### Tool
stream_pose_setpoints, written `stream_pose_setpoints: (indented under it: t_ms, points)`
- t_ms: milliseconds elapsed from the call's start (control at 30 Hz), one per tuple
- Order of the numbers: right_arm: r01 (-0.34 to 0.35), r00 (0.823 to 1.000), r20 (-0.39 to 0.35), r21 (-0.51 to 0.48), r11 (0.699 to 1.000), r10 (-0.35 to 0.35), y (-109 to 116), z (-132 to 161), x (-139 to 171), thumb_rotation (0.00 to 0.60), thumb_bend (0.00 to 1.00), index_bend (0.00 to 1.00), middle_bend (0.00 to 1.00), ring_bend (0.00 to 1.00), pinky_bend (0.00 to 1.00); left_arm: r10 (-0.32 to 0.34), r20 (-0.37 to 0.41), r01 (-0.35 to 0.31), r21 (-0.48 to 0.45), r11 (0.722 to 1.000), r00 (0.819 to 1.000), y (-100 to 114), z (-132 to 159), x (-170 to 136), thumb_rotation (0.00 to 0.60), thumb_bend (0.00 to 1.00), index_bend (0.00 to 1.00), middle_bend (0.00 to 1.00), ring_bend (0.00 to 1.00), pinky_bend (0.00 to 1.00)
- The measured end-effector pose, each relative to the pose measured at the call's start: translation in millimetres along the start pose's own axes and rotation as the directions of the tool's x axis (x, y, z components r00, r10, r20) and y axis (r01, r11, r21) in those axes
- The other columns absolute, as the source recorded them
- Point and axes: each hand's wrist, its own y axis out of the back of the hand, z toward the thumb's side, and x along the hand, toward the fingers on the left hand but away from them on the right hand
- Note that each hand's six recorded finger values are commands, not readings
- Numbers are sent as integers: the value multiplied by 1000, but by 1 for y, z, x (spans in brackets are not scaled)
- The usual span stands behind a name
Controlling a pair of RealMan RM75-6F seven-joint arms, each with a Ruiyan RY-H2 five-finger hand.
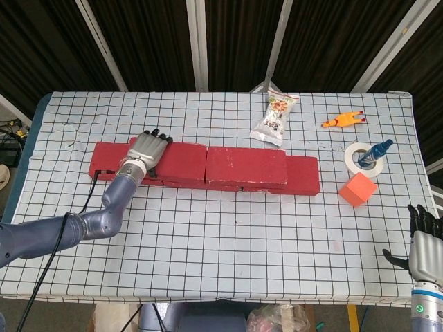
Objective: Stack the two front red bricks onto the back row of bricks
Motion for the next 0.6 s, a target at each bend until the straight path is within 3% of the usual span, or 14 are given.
stream_pose_setpoints:
  t_ms: [600]
  points:
    - [6, 1000, 4, -3, 1000, -6, 1, 0, 1, 600, 184, 22, 0, 0, 0, -7, -19, 7, -7, 1000, 1000, -1, 1, -1, 600, 0, 139, 73, 17, 126]
